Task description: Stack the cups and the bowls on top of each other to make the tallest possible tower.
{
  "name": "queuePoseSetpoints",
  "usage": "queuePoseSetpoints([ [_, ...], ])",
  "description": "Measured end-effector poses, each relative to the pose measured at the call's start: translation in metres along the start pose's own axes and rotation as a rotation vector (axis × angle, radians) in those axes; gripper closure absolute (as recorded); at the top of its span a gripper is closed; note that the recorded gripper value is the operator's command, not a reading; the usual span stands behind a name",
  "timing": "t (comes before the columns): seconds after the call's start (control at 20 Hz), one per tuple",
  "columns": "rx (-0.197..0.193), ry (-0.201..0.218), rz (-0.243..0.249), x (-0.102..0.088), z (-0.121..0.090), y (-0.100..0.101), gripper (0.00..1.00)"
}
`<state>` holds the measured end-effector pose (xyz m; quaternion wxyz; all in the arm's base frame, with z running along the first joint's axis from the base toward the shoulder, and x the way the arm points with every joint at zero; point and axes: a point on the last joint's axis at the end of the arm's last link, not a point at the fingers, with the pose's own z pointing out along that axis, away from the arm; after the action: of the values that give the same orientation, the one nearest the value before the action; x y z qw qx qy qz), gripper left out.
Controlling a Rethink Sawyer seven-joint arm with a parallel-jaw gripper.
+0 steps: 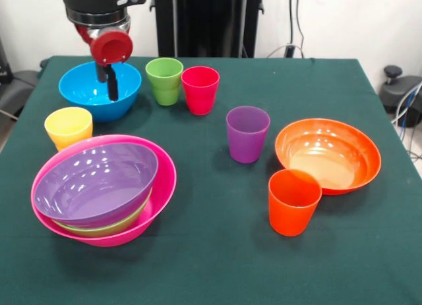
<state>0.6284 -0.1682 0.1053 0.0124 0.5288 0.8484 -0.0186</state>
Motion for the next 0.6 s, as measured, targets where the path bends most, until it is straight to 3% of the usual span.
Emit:
queuePoseSetpoints([
  [0.6,-0.031,-0.010,-0.003,-0.002,-0.030,-0.011,0.00],
])
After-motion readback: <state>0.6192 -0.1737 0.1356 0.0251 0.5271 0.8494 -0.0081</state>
